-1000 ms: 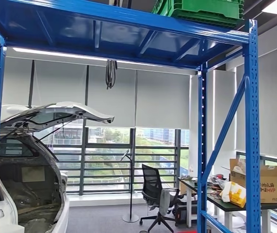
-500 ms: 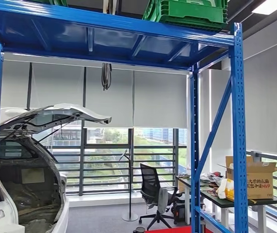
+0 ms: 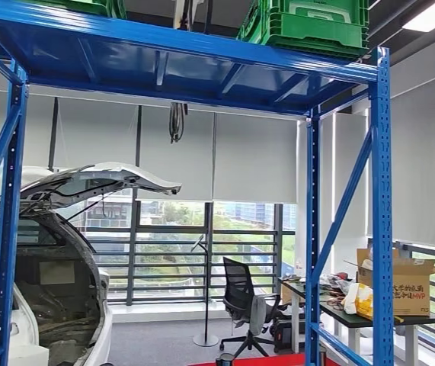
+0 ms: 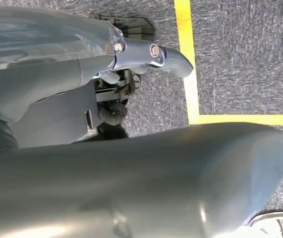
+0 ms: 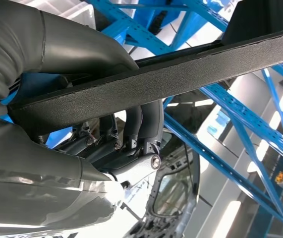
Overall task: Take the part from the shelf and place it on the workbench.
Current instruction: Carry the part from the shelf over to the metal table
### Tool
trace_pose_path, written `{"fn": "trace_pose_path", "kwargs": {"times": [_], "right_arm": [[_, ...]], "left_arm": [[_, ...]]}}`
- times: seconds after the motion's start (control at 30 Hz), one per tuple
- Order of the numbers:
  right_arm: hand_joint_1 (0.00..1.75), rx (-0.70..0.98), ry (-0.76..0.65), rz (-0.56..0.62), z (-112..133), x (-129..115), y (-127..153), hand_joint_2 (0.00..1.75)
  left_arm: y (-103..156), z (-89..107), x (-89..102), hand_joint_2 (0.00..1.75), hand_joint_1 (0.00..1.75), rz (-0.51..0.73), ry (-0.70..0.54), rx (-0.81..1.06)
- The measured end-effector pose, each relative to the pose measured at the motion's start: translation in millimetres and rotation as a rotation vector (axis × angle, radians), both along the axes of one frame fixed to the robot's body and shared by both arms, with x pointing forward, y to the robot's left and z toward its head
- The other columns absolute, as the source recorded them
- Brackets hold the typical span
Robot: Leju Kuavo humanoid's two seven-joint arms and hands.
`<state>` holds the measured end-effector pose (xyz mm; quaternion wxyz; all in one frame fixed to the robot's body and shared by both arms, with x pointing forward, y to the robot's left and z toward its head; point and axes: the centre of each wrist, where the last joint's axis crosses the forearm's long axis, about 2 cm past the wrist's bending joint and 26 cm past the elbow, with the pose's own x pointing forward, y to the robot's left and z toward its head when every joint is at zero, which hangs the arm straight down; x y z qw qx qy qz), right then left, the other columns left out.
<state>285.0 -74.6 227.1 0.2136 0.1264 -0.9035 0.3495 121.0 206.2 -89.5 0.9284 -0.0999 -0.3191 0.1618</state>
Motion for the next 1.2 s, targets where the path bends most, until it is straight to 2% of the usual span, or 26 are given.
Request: {"fn": "trace_pose_path", "kwargs": {"times": [1.2], "right_arm": [[1.75, -0.022, -0.031, -0.04, -1.5, -0.5, 0.3, 1.75]], "left_arm": [[1.2, -0.7, -2.0, 1.75, 0.0, 0.001, -0.006, 0.007]]}}
